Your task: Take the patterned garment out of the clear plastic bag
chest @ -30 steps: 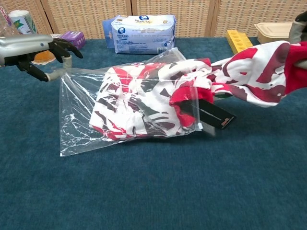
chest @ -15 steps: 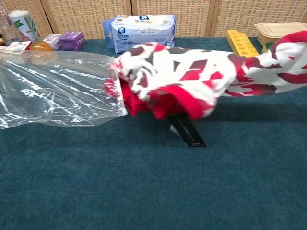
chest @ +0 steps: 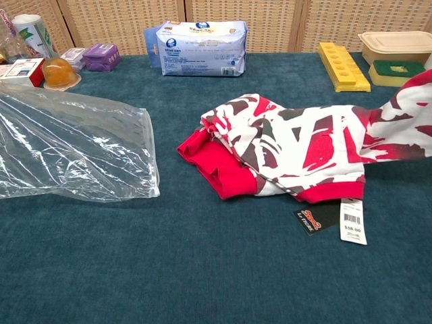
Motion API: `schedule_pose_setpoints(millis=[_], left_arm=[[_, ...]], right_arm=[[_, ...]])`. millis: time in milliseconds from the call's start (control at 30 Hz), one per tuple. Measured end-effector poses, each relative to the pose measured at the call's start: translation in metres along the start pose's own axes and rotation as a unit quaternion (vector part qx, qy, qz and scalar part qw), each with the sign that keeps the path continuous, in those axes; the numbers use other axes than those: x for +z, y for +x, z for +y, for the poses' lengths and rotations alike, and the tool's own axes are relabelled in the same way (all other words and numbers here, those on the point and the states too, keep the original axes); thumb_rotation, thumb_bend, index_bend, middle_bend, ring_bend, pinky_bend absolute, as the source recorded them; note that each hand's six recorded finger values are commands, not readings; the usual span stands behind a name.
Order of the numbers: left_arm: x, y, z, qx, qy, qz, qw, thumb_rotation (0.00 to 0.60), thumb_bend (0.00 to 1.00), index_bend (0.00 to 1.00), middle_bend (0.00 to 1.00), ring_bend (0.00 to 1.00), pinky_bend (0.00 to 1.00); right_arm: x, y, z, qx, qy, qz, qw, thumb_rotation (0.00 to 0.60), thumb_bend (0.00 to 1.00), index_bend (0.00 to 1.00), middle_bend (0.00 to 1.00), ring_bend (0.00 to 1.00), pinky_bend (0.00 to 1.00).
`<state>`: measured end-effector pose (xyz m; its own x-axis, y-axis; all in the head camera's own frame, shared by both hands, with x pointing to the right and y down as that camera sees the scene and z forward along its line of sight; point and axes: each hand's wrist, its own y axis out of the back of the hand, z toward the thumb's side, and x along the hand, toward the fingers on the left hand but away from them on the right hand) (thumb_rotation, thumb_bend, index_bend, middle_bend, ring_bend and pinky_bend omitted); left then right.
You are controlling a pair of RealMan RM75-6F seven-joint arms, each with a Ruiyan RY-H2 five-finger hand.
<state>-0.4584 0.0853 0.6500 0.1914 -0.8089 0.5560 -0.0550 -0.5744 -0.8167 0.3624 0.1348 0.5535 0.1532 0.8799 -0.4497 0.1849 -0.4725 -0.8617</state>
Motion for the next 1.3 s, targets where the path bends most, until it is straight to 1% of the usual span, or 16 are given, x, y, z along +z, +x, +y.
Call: schedule_pose_setpoints(millis=[33, 100, 167, 267, 300, 400, 433, 533, 700, 900, 967, 1033, 1133, 1167, 1200, 1300], left_arm=[[0.004, 0.001, -0.002, -0.007, 0.002, -0.003, 1.0, 0.6, 0.06, 0.07, 0.1, 0.0, 0.12], [0.009, 0.003, -0.006, -0.018, 0.005, -0.006, 0.9998, 0.6, 0.04, 0.0, 0.08, 0.0, 0.1], [0.015, 0.004, -0.009, -0.031, 0.008, -0.007, 0.9995, 0.6, 0.03, 0.0, 0.08, 0.0, 0.1], [0.021, 0.006, -0.011, -0.046, 0.016, -0.007, 0.9988, 0.583, 0.01, 0.0, 0.06, 0.0, 0.08], [0.022, 0.006, -0.011, -0.049, 0.019, -0.006, 0.9986, 0.562, 0.01, 0.0, 0.05, 0.0, 0.07], [0.024, 0.004, -0.008, -0.053, 0.02, -0.002, 0.9984, 0.44, 0.0, 0.0, 0.04, 0.0, 0.06], [0.024, 0.003, -0.006, -0.052, 0.017, 0.001, 0.9985, 0.392, 0.0, 0.0, 0.04, 0.0, 0.05], [0.02, -0.003, -0.001, -0.048, 0.009, 0.01, 0.9988, 0.345, 0.0, 0.0, 0.03, 0.0, 0.05], [0.014, -0.016, 0.003, -0.034, -0.002, 0.019, 0.9992, 0.343, 0.0, 0.0, 0.03, 0.0, 0.05], [-0.001, -0.037, 0.008, 0.005, -0.023, 0.041, 0.9989, 0.342, 0.0, 0.0, 0.03, 0.0, 0.05], [-0.01, -0.046, 0.004, 0.007, -0.037, 0.055, 0.9978, 0.31, 0.0, 0.0, 0.03, 0.0, 0.05], [-0.015, -0.053, -0.002, -0.003, -0.046, 0.064, 0.9969, 0.243, 0.0, 0.0, 0.03, 0.0, 0.05], [-0.021, -0.061, -0.011, -0.033, -0.044, 0.073, 0.9958, 0.185, 0.0, 0.0, 0.03, 0.0, 0.05], [-0.023, -0.064, -0.014, -0.043, -0.041, 0.076, 0.9954, 0.183, 0.0, 0.0, 0.03, 0.0, 0.05], [-0.024, -0.066, -0.017, -0.053, -0.038, 0.077, 0.9949, 0.201, 0.0, 0.0, 0.03, 0.0, 0.05], [-0.025, -0.072, -0.023, -0.081, -0.015, 0.075, 0.9938, 0.284, 0.0, 0.0, 0.02, 0.0, 0.05]], right_arm=[[0.001, 0.0, -0.001, 0.001, -0.001, 0.002, 1.0, 0.6, 0.47, 0.62, 0.53, 0.7, 0.73], [0.002, -0.001, -0.003, 0.003, -0.005, 0.007, 1.0, 0.6, 0.45, 0.6, 0.5, 0.67, 0.71], [0.002, -0.001, -0.005, 0.006, -0.006, 0.011, 0.9999, 0.6, 0.44, 0.58, 0.46, 0.62, 0.68], [0.003, -0.002, -0.012, 0.016, -0.003, 0.015, 0.9998, 0.6, 0.4, 0.5, 0.37, 0.5, 0.57], [0.002, -0.002, -0.013, 0.019, 0.001, 0.015, 0.9997, 0.6, 0.36, 0.42, 0.31, 0.44, 0.5], [0.001, -0.001, -0.019, 0.032, 0.022, 0.018, 0.9991, 0.584, 0.26, 0.22, 0.17, 0.3, 0.36], [0.001, -0.001, -0.021, 0.035, 0.029, 0.02, 0.9988, 0.568, 0.23, 0.16, 0.14, 0.26, 0.33], [0.001, 0.0, -0.022, 0.036, 0.035, 0.024, 0.9985, 0.542, 0.15, 0.08, 0.1, 0.21, 0.27], [-0.001, 0.004, -0.02, 0.03, 0.047, 0.023, 0.9982, 0.539, 0.1, 0.03, 0.07, 0.17, 0.23], [-0.01, 0.014, -0.02, 0.028, 0.062, 0.011, 0.9976, 0.542, 0.08, 0.03, 0.07, 0.16, 0.23], [-0.012, 0.018, -0.019, 0.028, 0.063, 0.009, 0.9976, 0.543, 0.08, 0.03, 0.07, 0.16, 0.23], [-0.016, 0.021, -0.02, 0.028, 0.065, 0.004, 0.9975, 0.542, 0.08, 0.03, 0.07, 0.17, 0.23], [-0.022, 0.027, -0.021, 0.03, 0.069, -0.004, 0.9972, 0.542, 0.08, 0.03, 0.07, 0.17, 0.22], [-0.024, 0.029, -0.022, 0.031, 0.071, -0.007, 0.997, 0.542, 0.08, 0.03, 0.07, 0.17, 0.22], [-0.025, 0.029, -0.022, 0.032, 0.071, -0.008, 0.9969, 0.543, 0.08, 0.03, 0.07, 0.16, 0.22], [-0.026, 0.031, -0.023, 0.033, 0.07, -0.011, 0.9969, 0.543, 0.08, 0.03, 0.07, 0.17, 0.22]])
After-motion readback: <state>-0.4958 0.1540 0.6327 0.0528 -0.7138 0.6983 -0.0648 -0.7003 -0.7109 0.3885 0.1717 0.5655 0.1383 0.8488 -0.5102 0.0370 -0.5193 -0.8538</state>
